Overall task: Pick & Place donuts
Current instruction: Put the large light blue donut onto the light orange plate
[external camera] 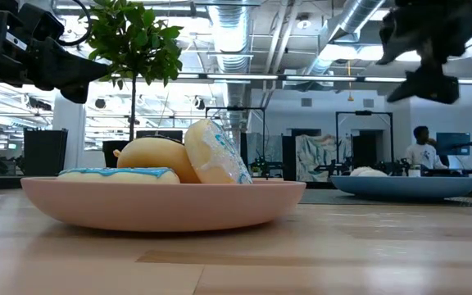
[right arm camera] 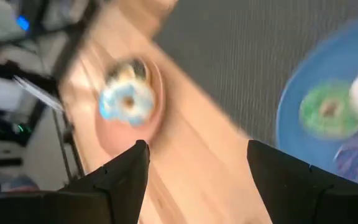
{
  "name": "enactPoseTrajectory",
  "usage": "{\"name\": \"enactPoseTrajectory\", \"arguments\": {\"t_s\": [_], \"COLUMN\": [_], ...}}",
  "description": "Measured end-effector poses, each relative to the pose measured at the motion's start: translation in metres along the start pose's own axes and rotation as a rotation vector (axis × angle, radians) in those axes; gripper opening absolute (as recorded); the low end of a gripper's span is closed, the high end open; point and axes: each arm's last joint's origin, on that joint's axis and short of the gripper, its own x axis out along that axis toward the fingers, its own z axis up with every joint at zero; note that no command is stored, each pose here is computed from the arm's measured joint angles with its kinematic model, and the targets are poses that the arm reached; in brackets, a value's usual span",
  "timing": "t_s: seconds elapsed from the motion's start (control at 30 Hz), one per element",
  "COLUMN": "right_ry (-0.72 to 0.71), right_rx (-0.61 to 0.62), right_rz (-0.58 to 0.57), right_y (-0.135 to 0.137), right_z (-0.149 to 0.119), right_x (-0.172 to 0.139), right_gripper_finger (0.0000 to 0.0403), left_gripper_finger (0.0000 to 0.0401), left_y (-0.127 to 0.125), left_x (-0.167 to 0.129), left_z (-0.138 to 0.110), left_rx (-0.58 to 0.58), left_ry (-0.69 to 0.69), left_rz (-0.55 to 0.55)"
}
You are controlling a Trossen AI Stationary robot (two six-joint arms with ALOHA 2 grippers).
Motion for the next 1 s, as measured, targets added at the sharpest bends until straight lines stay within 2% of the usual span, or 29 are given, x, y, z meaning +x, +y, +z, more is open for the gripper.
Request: {"name": "enactPoseTrajectory", "arguments": {"t_s": [0.13,0.27,0.4,0.63,0.7,0.8,1.0], "right_ry": [0.147,0.28,0.366,0.473,0.498,0.517,0.512], "right_rx": [0.124,0.197,0.159,-0.011,-0.045,-0.025,0.122], "right_rz": [-0.066,-0.188,-0.289,-0.38,-0.395,-0.429,-0.464], "right_y": [0.008,0.023,0.044,0.076,0.079,0.08,0.08], "right_z": [-0.022,-0.044,-0.06,-0.091,-0.104,-0.125,-0.16], "right_x": [0.021,0.033,0.036,0.028,0.024,0.017,-0.006], "right_gripper_finger": [0.0252,0.0227,0.02,0.0169,0.0167,0.0171,0.0211], "left_gripper_finger": [0.0,0.0,0.0,0.0,0.0,0.0,0.0], "left_y": [0.0,0.0,0.0,0.0,0.0,0.0,0.0], "left_x": [0.0,0.0,0.0,0.0,0.0,0.0,0.0], "left_z": [0.0,0.0,0.0,0.0,0.0,0.0,0.0], "left_rx": [0.0,0.0,0.0,0.0,0.0,0.0,0.0], "left_ry": [0.0,0.0,0.0,0.0,0.0,0.0,0.0], "left_rz": [0.0,0.0,0.0,0.0,0.0,0.0,0.0]}}
